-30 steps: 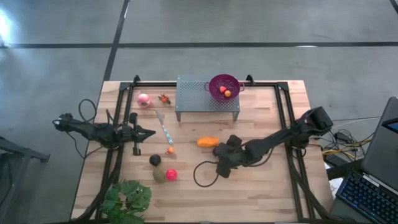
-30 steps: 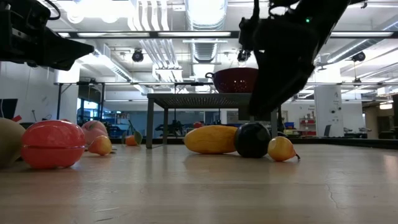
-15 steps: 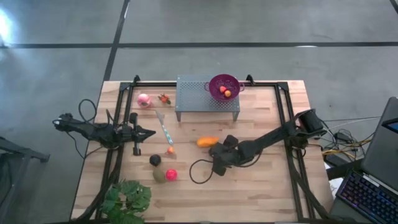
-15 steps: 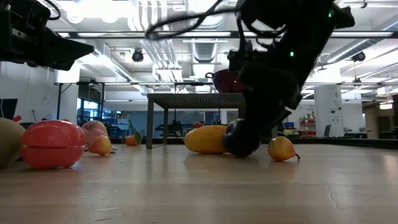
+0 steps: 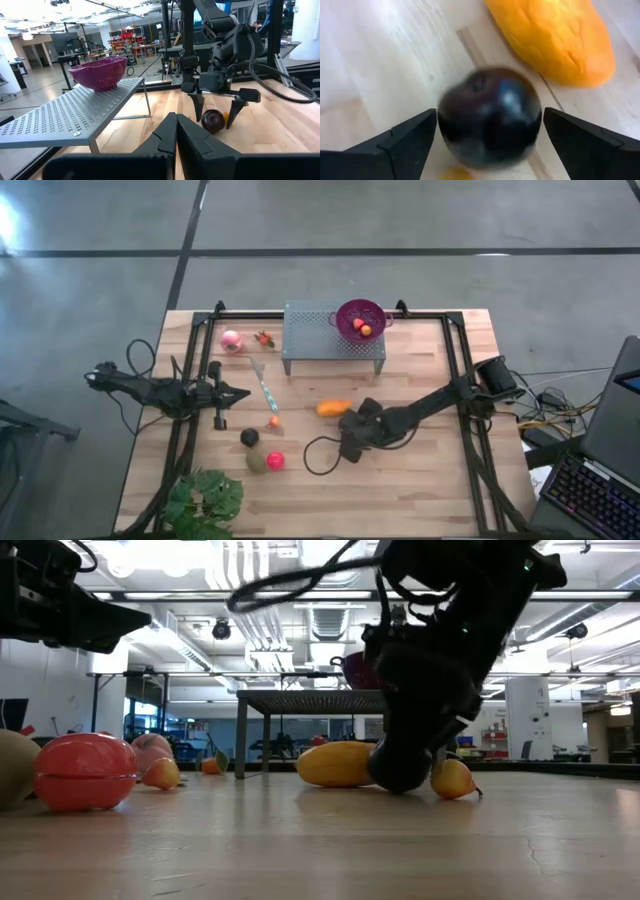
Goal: Pick & Place Fruit
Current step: Put the black plum into the purple bowl on the shelf
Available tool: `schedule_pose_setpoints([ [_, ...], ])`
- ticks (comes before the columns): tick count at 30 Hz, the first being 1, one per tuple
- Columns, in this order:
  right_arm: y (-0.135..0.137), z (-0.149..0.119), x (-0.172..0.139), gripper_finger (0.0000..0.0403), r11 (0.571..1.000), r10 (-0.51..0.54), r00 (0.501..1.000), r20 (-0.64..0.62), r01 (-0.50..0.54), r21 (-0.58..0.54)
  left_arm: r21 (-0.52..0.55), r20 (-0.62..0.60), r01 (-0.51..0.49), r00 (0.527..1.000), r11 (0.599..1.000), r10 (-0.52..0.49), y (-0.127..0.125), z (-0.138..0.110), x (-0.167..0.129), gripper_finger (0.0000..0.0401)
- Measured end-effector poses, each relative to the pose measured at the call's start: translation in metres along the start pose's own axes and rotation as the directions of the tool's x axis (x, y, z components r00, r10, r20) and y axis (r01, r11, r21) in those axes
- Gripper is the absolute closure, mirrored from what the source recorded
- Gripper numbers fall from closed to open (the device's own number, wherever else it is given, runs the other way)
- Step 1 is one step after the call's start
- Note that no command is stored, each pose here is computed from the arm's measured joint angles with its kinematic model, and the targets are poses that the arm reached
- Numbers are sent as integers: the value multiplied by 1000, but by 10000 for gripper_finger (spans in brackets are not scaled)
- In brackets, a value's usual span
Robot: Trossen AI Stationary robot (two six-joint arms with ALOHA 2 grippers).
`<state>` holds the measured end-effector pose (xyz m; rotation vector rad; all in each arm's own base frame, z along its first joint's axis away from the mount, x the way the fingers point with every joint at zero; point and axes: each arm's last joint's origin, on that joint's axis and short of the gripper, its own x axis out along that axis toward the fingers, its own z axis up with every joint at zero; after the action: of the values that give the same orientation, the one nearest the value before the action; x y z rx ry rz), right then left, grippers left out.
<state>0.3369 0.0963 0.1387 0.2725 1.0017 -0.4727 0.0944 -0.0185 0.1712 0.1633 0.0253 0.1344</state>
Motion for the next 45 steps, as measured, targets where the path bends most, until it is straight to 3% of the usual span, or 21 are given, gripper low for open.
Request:
schedule_pose_setpoints([
  [16, 3, 4, 0, 41, 999, 34, 998, 44, -34, -1, 0, 0, 0, 1000, 1000, 0, 0, 0, 0, 389],
  [45, -11, -2, 10, 125, 997, -17, 999, 50, 14, 76, 0, 0, 0, 1000, 1000, 0, 0, 0, 0, 389],
])
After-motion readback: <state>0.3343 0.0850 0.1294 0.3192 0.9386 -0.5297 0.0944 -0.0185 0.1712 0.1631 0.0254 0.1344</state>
